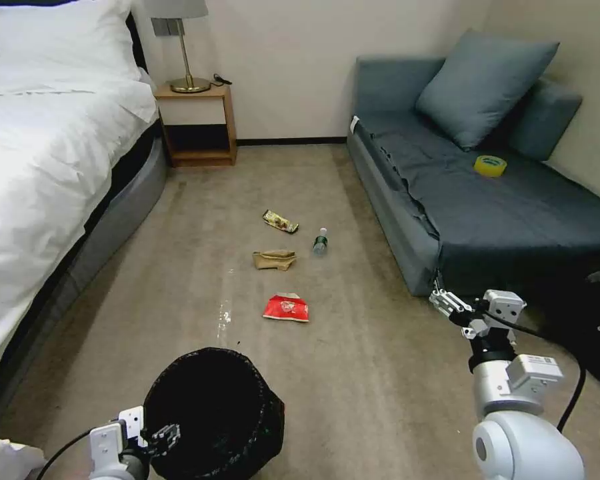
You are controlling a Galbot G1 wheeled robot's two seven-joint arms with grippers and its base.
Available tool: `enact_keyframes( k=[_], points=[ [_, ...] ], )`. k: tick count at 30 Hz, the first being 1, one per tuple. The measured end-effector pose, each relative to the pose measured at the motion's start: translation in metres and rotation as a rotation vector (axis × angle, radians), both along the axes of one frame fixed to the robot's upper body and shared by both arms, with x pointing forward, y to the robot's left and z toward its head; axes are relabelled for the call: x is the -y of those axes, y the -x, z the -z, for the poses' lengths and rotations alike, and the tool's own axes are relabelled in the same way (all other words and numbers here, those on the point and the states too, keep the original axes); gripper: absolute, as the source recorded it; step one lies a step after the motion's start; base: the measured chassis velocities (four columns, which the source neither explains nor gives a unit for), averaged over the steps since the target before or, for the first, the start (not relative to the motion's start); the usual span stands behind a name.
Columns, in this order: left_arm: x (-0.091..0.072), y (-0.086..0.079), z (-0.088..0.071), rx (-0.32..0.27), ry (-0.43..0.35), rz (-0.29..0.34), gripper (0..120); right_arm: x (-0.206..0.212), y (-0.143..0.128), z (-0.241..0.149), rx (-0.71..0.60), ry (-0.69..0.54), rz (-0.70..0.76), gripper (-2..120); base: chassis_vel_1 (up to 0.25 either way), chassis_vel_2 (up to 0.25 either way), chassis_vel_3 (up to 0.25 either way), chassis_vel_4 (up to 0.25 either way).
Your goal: Pick up the trash bin, then pick up the garbage on the floor and place it into the trash bin.
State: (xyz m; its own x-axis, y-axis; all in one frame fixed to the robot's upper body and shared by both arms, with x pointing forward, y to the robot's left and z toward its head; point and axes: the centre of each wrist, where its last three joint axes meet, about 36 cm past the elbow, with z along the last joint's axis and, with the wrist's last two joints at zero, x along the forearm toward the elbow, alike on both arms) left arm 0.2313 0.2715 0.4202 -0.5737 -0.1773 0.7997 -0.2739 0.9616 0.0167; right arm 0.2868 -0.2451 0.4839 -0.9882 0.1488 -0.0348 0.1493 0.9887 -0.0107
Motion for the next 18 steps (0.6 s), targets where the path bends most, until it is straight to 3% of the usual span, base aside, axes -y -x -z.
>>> enact_keyframes(
  k=[14,18],
  points=[
    [0.0008,-0.0021,0.0034,0.0,0.023,-0.011,9,0.0001,0.0014,0.0011,0.004,0.007,-0.001,100,0.0,0.0,0.0,0.0],
    [0.0018,-0.0019,0.0026,0.003,0.033,-0.01,5,0.0001,0.0022,0.0014,0.014,0.008,-0.004,100,0.0,0.0,0.0,0.0]
  ],
)
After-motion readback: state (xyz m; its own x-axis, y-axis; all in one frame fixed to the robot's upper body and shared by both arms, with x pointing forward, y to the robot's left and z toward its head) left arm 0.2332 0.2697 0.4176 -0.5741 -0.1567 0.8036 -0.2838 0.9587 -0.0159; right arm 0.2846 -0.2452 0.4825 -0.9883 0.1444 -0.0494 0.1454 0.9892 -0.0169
